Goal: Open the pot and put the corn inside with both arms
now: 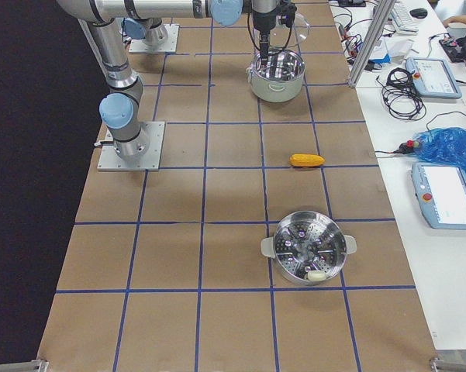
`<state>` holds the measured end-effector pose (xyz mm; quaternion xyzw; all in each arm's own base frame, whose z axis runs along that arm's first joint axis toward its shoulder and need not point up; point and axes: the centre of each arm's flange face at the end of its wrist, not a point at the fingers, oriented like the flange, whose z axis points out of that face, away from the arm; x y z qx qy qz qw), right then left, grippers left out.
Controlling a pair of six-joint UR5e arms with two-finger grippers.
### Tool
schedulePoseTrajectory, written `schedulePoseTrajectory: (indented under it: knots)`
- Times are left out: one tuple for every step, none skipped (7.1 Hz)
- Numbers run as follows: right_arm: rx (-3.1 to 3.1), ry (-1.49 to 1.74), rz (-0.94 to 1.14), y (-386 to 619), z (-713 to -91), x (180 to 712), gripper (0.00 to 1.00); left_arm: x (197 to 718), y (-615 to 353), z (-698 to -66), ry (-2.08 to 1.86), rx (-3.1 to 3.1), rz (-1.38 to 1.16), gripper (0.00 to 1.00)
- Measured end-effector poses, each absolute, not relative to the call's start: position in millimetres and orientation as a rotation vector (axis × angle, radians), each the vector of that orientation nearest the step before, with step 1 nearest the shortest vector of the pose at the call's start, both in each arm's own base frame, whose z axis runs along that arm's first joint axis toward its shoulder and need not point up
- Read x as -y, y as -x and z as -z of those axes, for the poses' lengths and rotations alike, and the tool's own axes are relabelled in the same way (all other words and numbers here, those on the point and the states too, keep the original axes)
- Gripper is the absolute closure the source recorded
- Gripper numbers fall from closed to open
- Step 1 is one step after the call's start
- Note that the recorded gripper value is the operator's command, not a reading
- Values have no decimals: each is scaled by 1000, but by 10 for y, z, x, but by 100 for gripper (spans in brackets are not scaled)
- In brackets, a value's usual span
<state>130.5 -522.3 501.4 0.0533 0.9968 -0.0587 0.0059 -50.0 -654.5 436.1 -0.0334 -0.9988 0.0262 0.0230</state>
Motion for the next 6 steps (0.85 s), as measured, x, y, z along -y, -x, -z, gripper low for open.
schedulePoseTrajectory:
  knots:
    - [-3121, -177, 169, -1257, -4968, 5243, 0, 6589, 226, -3991, 156, 3090, -55, 93]
    - [-3122, -194, 152, -1150, -4907, 5276, 0, 6655, 99, -3557, 184, 3086, -46, 93]
    - [-3122, -214, 138, -973, -4856, 5338, 0, 6713, 49, -3174, 184, 3073, -33, 93]
    - [-3123, -236, 115, -725, -4771, 5452, 0, 6784, 35, -2881, 181, 3056, -35, 91]
    - [-3122, -264, 85, -412, -4637, 5653, 1, 6842, 27, -2659, 181, 3047, -34, 47]
    - [-3120, -282, 45, -94, -4433, 5931, 5, 6868, 22, -2543, 179, 3044, -29, 0]
